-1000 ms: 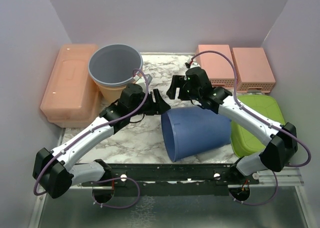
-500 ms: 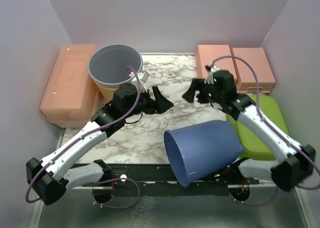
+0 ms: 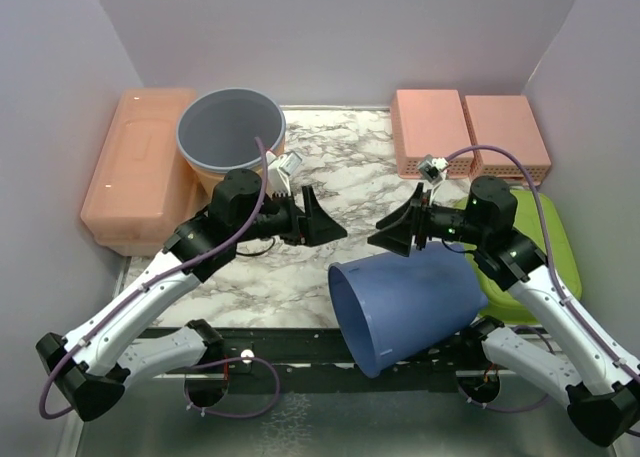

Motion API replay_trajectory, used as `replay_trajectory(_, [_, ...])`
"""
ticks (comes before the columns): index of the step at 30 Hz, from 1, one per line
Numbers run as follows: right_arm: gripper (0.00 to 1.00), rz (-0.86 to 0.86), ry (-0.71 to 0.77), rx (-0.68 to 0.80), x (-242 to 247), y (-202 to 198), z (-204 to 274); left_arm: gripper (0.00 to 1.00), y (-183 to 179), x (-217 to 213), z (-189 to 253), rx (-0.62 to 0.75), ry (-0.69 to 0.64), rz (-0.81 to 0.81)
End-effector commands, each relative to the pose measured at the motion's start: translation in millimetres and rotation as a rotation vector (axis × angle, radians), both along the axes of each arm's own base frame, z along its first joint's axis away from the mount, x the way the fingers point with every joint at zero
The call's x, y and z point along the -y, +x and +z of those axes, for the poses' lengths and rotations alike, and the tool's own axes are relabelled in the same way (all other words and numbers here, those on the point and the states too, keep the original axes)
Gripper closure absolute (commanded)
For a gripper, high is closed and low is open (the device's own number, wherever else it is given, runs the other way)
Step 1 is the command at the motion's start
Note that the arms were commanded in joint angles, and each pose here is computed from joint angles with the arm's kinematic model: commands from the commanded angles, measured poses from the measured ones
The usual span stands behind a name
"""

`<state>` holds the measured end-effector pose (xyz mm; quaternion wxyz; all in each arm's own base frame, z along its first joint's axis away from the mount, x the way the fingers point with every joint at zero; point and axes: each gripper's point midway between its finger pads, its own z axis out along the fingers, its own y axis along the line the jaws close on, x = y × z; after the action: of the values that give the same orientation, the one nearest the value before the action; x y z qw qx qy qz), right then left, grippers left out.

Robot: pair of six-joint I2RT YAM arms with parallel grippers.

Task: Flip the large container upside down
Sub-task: Adjust the container at the center of the board.

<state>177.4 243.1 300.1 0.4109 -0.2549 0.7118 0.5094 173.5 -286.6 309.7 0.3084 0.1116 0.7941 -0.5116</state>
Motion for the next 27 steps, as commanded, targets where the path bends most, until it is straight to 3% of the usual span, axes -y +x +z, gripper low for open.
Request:
replay_trajectory(1, [0.37, 0.148, -0.008, -0.028, -3.0, -26.1, -9.9, 0.22, -51.9, -13.1, 11.0, -0.139, -0.035, -0.104])
replay_trajectory(7, [0.38, 0.016, -0.065, -0.060, 4.7, -8.4, -28.8, 0.22, -70.1, -12.9, -19.7, -0.329, -0.047, -0.031])
replay_trajectory(12, [0.37, -0.433, -0.100, -0.092, 40.4, 49.7, -35.9, 0.16, -77.9, 9.6, -40.5, -0.417, -0.008, -0.008])
replay_trajectory(16, [0.35, -0.684, -0.069, -0.073, 72.7, 71.7, -27.4, 0.13, -78.6, 25.9, -62.1, -0.468, 0.046, 0.010])
replay_trajectory(22, [0.33, -0.804, -0.058, -0.023, 89.9, 85.9, -5.6, 0.12, -61.3, 32.4, -77.8, -0.484, 0.066, 0.104])
replay_trajectory(27, [0.31, -0.844, -0.057, -0.034, 91.2, 96.4, -6.0, 0.17, -48.3, 46.7, -96.6, -0.503, 0.040, 0.143])
